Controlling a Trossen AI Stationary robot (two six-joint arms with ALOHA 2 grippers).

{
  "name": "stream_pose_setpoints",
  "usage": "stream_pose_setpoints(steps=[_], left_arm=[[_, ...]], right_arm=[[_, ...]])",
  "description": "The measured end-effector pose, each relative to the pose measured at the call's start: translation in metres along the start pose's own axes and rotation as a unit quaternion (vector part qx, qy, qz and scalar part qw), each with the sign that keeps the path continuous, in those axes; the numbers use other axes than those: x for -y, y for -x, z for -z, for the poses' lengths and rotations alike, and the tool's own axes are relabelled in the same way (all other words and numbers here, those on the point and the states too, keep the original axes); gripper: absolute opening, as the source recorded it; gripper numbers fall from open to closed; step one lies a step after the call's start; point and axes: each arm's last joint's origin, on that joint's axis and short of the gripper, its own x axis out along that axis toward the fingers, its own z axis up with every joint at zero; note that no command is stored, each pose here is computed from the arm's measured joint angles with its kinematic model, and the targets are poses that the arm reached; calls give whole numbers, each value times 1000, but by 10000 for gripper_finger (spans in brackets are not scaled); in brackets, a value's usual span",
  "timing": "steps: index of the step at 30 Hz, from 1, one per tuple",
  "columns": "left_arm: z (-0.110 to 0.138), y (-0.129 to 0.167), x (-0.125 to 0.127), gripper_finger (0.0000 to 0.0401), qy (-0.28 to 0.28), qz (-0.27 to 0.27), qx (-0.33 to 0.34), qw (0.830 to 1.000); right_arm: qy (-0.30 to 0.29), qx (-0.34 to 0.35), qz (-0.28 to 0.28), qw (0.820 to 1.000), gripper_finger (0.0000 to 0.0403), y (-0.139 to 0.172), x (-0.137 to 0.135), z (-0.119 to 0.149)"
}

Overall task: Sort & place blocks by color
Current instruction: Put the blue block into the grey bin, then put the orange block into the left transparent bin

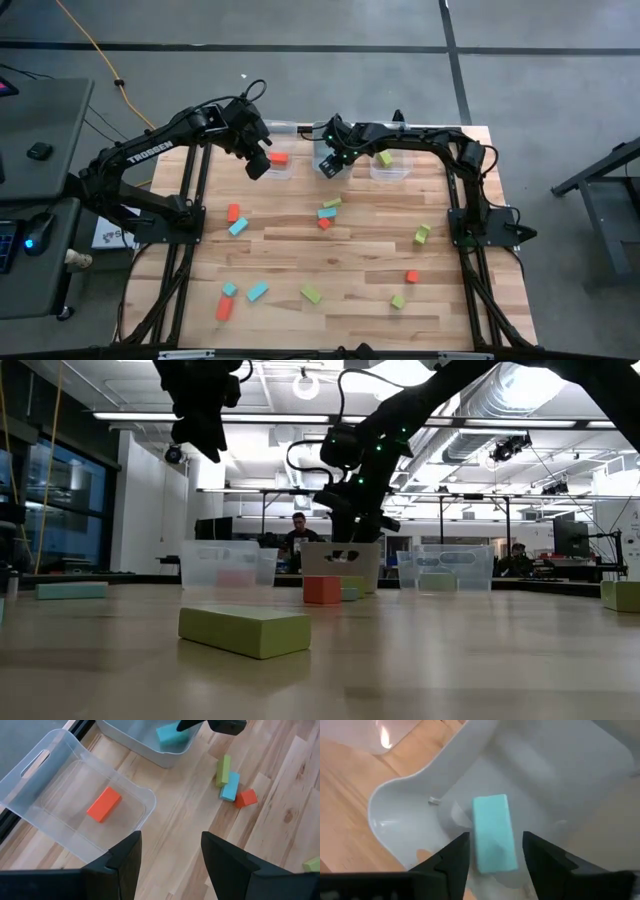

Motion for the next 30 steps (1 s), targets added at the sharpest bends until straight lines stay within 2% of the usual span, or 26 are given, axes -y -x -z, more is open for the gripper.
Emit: stream_pose_setpoints(steps=[5, 9, 14, 22, 25, 28, 30], left_arm=[[0, 0, 0, 184, 0, 0, 0, 1000], [2, 0, 0, 184, -3, -1, -8, 1000], [8, 0, -2, 184, 0, -28, -41, 999], [13, 1, -2, 201, 29, -32, -68, 997], [17, 2, -3, 221, 73, -54, -81, 993], [22, 3, -4, 232, 151, -73, -105, 980], [26, 4, -3, 233, 178, -80, -122, 973]], right_arm=[[0, 3, 0, 1000, 184, 1, -1, -2], [0, 26, -10, 1000, 185, 13, -5, -15], [12, 60, -11, 998, 185, 39, -13, -37], [37, 113, 27, 993, 185, 94, -20, -67], [39, 128, 39, 990, 185, 114, -21, -74], [39, 144, 51, 988, 185, 132, -22, -79], [37, 154, 58, 986, 185, 141, -22, -82]])
